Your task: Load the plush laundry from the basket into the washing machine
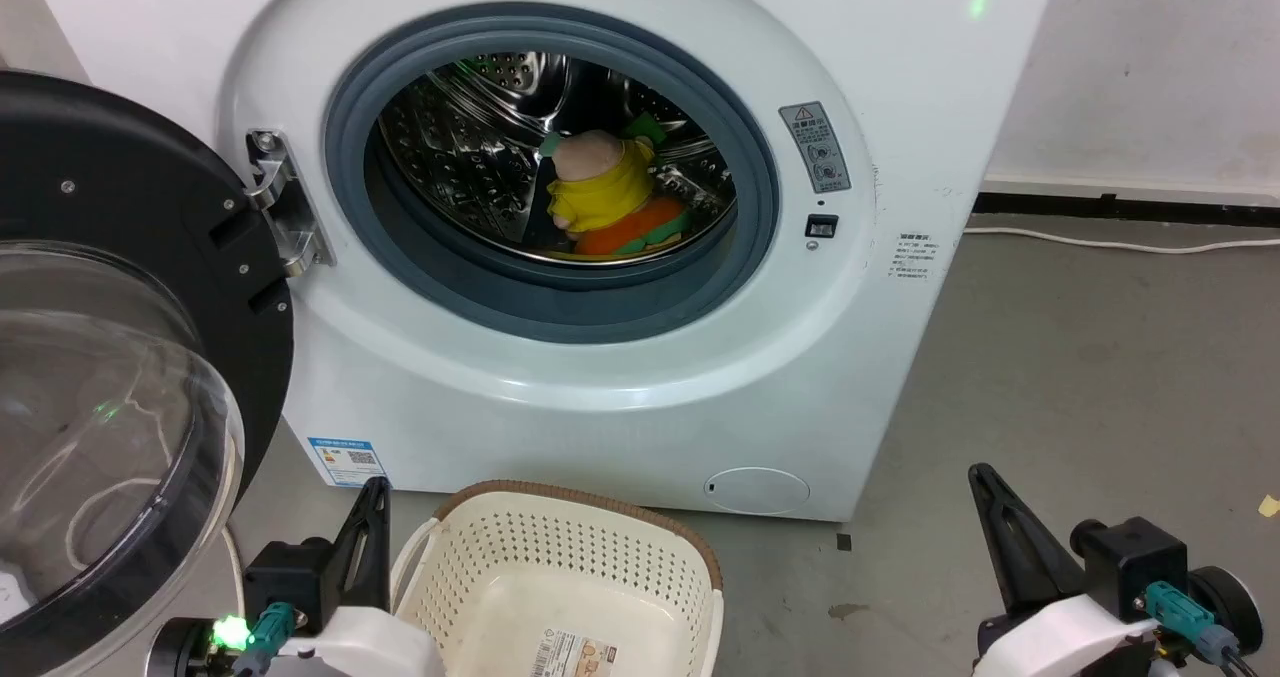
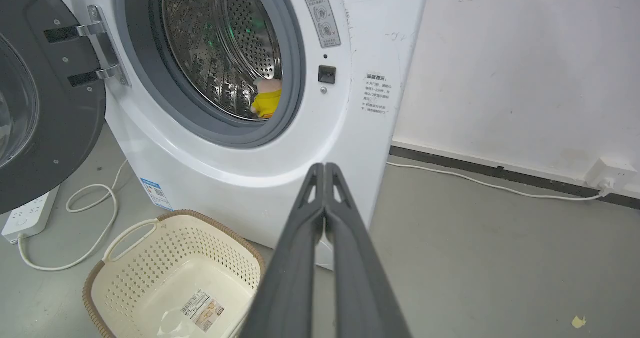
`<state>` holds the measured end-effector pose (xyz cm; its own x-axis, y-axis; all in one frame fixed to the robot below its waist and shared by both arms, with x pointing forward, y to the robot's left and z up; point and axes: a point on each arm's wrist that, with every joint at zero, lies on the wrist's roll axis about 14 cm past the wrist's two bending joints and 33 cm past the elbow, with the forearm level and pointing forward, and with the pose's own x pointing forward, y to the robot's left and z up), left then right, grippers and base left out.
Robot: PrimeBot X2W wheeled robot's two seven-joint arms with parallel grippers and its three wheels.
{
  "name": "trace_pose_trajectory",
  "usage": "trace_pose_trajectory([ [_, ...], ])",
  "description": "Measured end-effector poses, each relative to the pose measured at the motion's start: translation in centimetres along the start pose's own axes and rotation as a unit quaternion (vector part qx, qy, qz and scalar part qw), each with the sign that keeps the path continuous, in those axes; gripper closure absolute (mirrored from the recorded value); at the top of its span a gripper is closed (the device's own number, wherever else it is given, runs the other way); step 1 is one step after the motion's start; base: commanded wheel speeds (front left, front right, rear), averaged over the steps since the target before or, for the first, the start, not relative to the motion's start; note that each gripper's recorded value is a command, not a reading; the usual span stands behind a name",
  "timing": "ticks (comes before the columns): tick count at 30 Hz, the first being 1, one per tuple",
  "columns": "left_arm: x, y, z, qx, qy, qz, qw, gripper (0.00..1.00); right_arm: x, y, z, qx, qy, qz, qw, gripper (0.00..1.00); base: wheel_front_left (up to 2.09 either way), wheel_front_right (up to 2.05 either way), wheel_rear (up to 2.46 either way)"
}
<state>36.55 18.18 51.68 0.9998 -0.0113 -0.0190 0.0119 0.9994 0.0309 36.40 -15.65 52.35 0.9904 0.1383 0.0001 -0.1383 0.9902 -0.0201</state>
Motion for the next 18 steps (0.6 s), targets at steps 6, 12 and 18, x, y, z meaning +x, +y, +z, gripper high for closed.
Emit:
trace_pose_trajectory([
  [6, 0.3, -0.17, 0.48, 0.002, -0.004, 0.003, 1.0, 1.0, 0.14, -0.16, -0.1, -0.005, 0.006, -0.002, 1.0, 1.0, 0.0, 0.0, 0.0],
  [12, 0.36, -0.25, 0.48, 0.008, 0.001, 0.006, 1.0, 1.0, 0.44, -0.28, 0.08, -0.01, 0.007, -0.003, 1.0, 1.0, 0.0, 0.0, 0.0],
  [18, 0.37, -0.31, 0.49, 0.008, 0.0, 0.006, 1.0, 1.0, 0.44, -0.31, 0.05, -0.01, 0.007, -0.003, 1.0, 1.0, 0.0, 0.0, 0.0],
])
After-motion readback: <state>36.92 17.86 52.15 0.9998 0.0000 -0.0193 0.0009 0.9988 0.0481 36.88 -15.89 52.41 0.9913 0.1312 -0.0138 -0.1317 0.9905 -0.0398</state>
